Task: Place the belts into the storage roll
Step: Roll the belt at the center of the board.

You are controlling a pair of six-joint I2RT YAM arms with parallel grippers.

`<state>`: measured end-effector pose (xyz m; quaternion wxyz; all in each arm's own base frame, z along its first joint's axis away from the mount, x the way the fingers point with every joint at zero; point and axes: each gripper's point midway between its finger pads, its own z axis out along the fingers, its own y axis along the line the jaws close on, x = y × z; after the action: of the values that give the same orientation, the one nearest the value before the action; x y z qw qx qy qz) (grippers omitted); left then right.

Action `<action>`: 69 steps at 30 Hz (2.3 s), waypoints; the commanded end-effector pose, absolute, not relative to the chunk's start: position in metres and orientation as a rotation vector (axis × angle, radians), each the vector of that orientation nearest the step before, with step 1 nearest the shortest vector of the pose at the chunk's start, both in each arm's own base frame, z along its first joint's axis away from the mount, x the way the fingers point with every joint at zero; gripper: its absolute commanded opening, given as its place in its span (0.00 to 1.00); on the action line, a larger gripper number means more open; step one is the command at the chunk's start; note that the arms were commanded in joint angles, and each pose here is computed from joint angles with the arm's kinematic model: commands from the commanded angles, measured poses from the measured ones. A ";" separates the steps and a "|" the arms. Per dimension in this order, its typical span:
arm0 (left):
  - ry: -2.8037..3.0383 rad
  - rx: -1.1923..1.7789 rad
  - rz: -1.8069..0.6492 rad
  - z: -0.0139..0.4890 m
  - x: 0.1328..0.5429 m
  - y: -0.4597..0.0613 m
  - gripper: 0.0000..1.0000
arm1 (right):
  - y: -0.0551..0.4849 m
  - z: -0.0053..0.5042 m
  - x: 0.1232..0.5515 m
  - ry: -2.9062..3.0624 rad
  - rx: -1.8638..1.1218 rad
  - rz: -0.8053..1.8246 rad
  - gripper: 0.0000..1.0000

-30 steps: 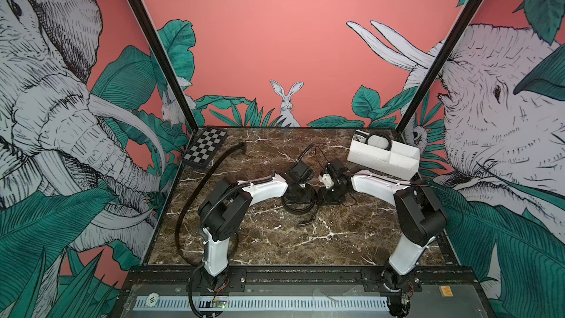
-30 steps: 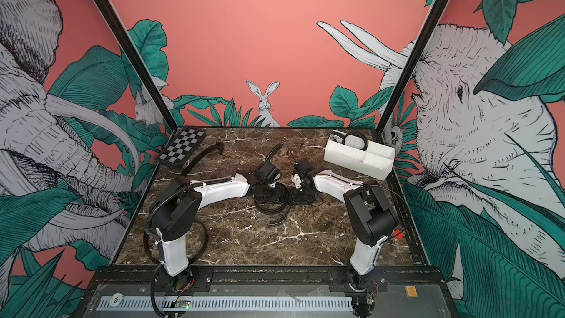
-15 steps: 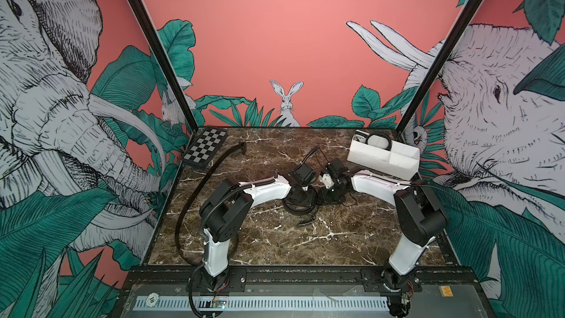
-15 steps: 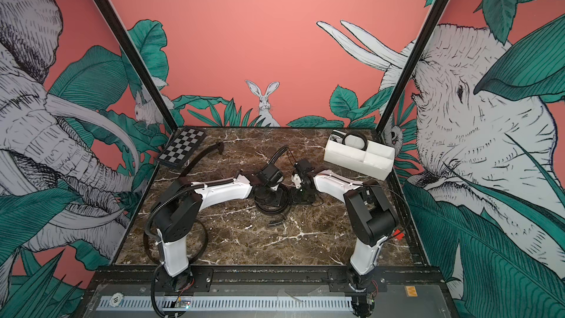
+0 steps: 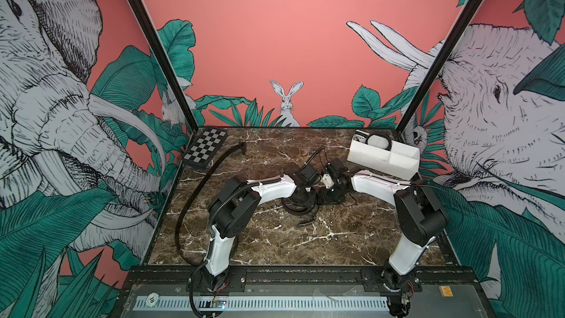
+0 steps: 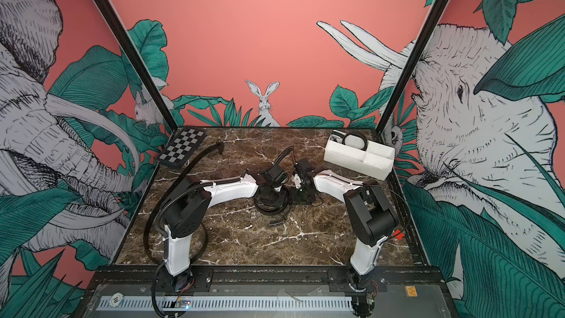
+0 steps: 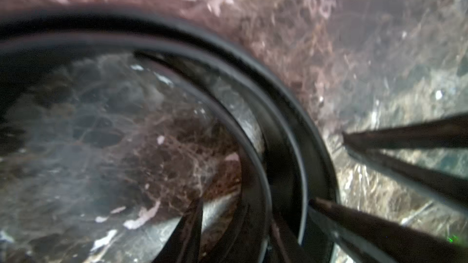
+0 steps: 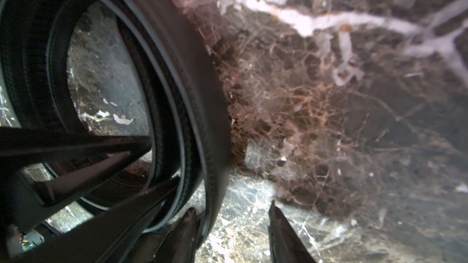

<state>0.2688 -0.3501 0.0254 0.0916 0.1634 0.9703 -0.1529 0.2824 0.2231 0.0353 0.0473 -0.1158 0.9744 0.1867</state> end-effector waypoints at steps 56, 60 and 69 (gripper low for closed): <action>2.930 -0.610 -0.417 -0.067 0.388 -0.252 0.00 | 0.284 0.029 0.207 3.089 -0.431 0.783 0.00; 2.935 -0.609 -0.424 -0.068 0.386 -0.253 0.00 | 0.355 0.050 0.238 2.932 -0.514 1.008 0.06; 2.936 -0.637 -0.455 -0.069 0.386 -0.256 0.00 | 0.327 0.096 0.301 2.772 -0.404 1.045 0.50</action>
<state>0.4188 -0.3235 0.0206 0.1173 -0.1411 0.9372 -0.2966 0.2710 0.3485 0.0697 0.0301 -0.1486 0.9270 0.3431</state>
